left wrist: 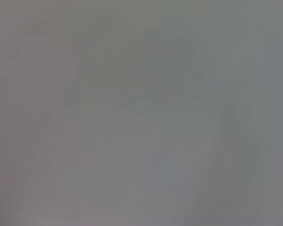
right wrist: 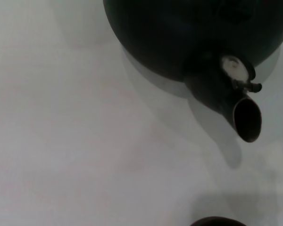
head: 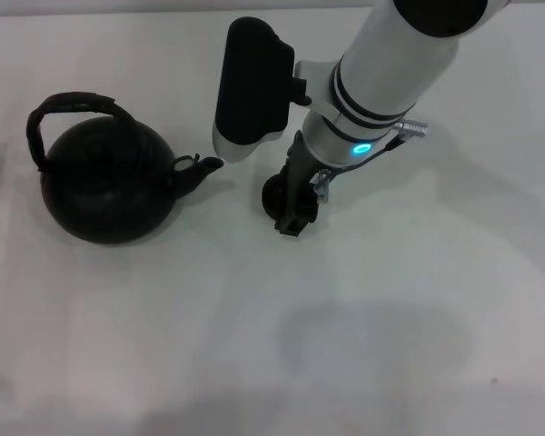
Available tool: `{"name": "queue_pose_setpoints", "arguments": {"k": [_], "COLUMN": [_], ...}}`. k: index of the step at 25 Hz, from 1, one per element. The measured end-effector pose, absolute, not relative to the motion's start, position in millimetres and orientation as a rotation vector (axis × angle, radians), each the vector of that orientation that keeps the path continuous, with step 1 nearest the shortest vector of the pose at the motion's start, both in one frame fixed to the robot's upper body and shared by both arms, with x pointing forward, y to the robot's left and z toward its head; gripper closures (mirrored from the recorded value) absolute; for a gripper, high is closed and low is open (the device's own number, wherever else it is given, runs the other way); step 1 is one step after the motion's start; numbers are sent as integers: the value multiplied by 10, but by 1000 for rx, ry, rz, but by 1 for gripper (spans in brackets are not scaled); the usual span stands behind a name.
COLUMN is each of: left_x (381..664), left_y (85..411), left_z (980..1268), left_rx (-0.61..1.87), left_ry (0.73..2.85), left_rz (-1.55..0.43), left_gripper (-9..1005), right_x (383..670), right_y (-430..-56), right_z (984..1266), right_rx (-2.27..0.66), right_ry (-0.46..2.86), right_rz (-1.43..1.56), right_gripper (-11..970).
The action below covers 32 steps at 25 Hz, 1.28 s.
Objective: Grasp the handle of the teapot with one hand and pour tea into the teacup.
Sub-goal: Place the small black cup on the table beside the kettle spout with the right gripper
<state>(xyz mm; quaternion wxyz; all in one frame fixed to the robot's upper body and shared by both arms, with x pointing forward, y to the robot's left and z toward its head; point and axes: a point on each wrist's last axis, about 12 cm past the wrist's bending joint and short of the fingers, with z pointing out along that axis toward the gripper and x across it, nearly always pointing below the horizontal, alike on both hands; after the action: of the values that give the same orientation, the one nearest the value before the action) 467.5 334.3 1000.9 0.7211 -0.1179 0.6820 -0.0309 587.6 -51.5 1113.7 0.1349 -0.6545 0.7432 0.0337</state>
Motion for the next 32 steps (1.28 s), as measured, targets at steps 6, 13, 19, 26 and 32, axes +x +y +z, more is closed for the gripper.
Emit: {"name": "queue_pose_setpoints", "arguments": {"k": [6,13,19,26,32], "left_x": [4675,4674,4675,4679,4677], "left_y": [3343,3341,3340,3338,3339], "left_z": [10011,10035,10041,10043,10042], "left_rx": [-262,-258,-256,-256,-257], "left_ry": [1505,1485,1480,1479,1479], "left_rz": [-71,-73,-73,-74,-74], "left_gripper": [270,271,272,272,271], "right_x": [5867,5867,5867,5865,5872], "right_y": [-530,-547,-560,-551,-536], "right_z": [11110,11095,11088,11092,11115], "right_rx": [-1897,-1896,-1896,-1894,-1882], "right_ry": [2154,2161,2169,2164,2161], "right_rz": [96,93,90,95,108], "right_gripper": [235,234,235,174,122]}}
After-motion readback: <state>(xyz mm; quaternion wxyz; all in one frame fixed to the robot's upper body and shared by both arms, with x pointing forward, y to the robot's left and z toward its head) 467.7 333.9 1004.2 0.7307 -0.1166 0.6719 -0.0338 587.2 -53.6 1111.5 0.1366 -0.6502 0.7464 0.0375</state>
